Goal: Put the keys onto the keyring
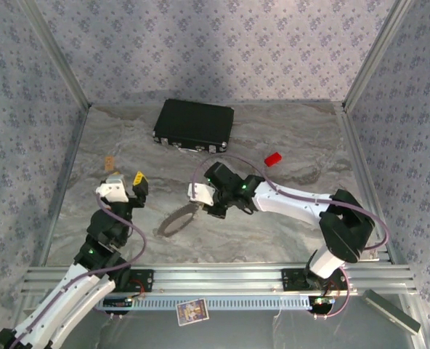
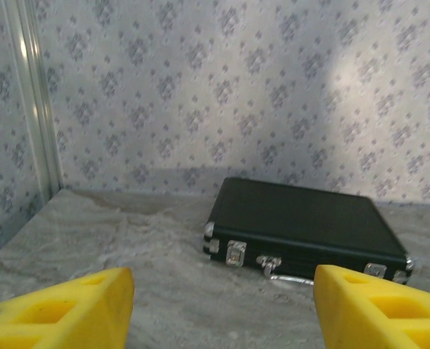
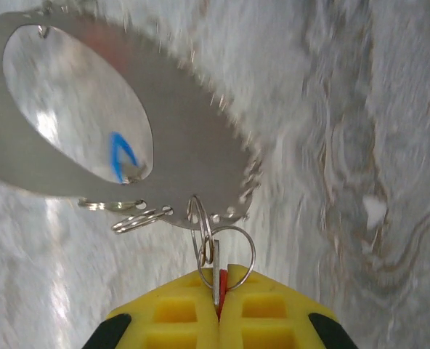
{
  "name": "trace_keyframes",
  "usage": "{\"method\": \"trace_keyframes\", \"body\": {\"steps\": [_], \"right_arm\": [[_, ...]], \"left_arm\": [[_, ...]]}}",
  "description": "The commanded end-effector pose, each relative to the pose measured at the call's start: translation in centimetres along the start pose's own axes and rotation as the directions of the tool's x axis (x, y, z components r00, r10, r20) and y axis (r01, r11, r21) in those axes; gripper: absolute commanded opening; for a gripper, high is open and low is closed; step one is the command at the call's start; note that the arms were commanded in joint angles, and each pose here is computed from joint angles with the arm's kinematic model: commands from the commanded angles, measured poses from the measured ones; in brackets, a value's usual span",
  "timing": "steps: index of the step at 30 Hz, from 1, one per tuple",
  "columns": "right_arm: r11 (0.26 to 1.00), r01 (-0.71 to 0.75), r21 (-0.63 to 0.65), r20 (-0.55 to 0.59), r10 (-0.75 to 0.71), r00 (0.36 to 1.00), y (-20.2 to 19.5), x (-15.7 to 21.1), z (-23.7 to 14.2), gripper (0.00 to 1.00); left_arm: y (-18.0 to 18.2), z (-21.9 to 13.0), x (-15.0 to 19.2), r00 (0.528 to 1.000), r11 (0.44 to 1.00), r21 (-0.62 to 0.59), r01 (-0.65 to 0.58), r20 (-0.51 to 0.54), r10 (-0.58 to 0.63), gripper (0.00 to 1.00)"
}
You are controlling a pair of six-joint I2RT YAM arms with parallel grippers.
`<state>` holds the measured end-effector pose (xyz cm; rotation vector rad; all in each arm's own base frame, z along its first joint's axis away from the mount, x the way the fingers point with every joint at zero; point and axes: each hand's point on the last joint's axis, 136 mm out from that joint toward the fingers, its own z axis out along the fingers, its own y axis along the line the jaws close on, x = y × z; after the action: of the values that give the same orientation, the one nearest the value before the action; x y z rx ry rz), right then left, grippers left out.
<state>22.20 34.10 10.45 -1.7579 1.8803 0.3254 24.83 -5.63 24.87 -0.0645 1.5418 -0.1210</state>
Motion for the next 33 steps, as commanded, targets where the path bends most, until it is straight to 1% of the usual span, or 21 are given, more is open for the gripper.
{"method": "trace_keyframes", "body": {"steps": [1,3,7,8,11,13,16,17,18,20,21,22,23,25,26,28,30,31,32,33], "right_arm": [[0.998,0.061,0.035,-0.211,-0.052,0.976,-0.4,5.3,0.5,0.0],[0.996,0.064,0.056,-0.269,-0.047,0.962,-0.6,6.9,0.5,0.0],[0.993,0.077,0.084,-0.35,-0.043,0.936,-0.6,9.6,0.6,0.08],[0.993,0.076,0.091,-0.36,-0.038,0.932,-0.7,10.1,0.6,0.11],[0.99,0.079,0.116,-0.394,-0.027,0.919,-1.0,11.7,0.3,0.32],[0.985,0.078,0.152,-0.41,-0.009,0.912,-1.8,12.7,-0.4,0.38],[0.983,0.022,0.18,-0.331,0.04,0.943,-2.6,12.4,-1.6,0.42],[0.982,-0.013,0.188,-0.284,0.067,0.956,-2.8,12.1,-2.2,0.44],[0.974,-0.061,0.218,-0.21,0.108,0.972,-3.6,11.5,-3.0,0.45],[0.952,-0.131,0.278,-0.04,0.147,0.988,-5.4,10.1,-5.0,0.48],[0.926,-0.195,0.323,0.071,0.182,0.981,-6.8,9.5,-6.3,0.51],[0.891,-0.266,0.368,0.176,0.214,0.961,-8.3,9.4,-7.6,0.57],[0.85,-0.328,0.412,0.265,0.233,0.936,-9.7,9.5,-9.1,0.58],[0.734,-0.457,0.503,0.423,0.252,0.87,-12.7,10.8,-12.4,0.6],[0.675,-0.505,0.537,0.466,0.262,0.845,-14.0,11.9,-13.6,0.61],[0.541,-0.589,0.6,0.519,0.298,0.801,-16.2,15.4,-15.6,0.61],[0.435,-0.639,0.635,0.534,0.35,0.769,-17.6,18.9,-16.2,0.61],[0.376,-0.662,0.648,0.539,0.387,0.748,-18.2,21.4,-16.1,0.61],[0.337,-0.685,0.646,0.553,0.411,0.724,-18.5,23.1,-15.9,0.61],[0.275,-0.735,0.619,0.6,0.438,0.669,-18.9,24.8,-15.8,0.61]], "left_arm": [[0.2,0.5,1.1,0.999,1.0,-0.015,0.024,-0.034,-0.024,0.66],[-0.2,0.9,1.8,0.998,1.0,0.003,0.001,-0.056,0.0,0.66],[-1.2,1.6,3.0,0.994,0.998,0.05,-0.045,-0.102,0.05,0.68],[-1.3,1.8,3.2,0.991,0.997,0.05,-0.06,-0.113,0.065,0.67],[-0.8,2.5,4.1,0.983,0.995,0.023,-0.099,-0.15,0.102,0.67],[0.0,3.0,4.8,0.979,0.995,-0.013,-0.102,-0.177,0.098,0.68],[0.6,3.8,5.6,0.974,0.994,-0.035,-0.101,-0.209,0.092,0.7],[0.8,4.1,5.8,0.972,0.994,-0.041,-0.104,-0.217,0.093,0.74],[1.0,4.3,6.0,0.97,0.993,-0.048,-0.109,-0.223,0.096,0.79],[0.8,4.9,6.5,0.963,0.992,-0.026,-0.123,-0.243,0.113,0.85],[0.7,5.2,6.9,0.958,0.991,-0.012,-0.136,-0.256,0.129,0.88],[0.7,5.5,7.2,0.951,0.987,-0.006,-0.159,-0.271,0.151,0.89],[0.8,5.7,7.4,0.945,0.984,-0.007,-0.179,-0.279,0.17,0.9],[1.4,6.3,7.5,0.933,0.975,-0.02,-0.222,-0.294,0.207,0.91],[1.7,6.5,7.5,0.93,0.97,-0.024,-0.24,-0.294,0.223,0.92],[2.8,7.0,7.5,0.931,0.966,-0.064,-0.25,-0.288,0.222,0.92],[4.0,7.4,7.6,0.937,0.965,-0.104,-0.239,-0.286,0.201,0.92],[4.7,7.7,7.8,0.939,0.964,-0.126,-0.233,-0.286,0.19,0.92],[5.3,7.9,8.0,0.94,0.962,-0.143,-0.231,-0.289,0.183,0.92],[5.9,8.3,8.5,0.939,0.96,-0.159,-0.231,-0.296,0.177,0.92]]}}
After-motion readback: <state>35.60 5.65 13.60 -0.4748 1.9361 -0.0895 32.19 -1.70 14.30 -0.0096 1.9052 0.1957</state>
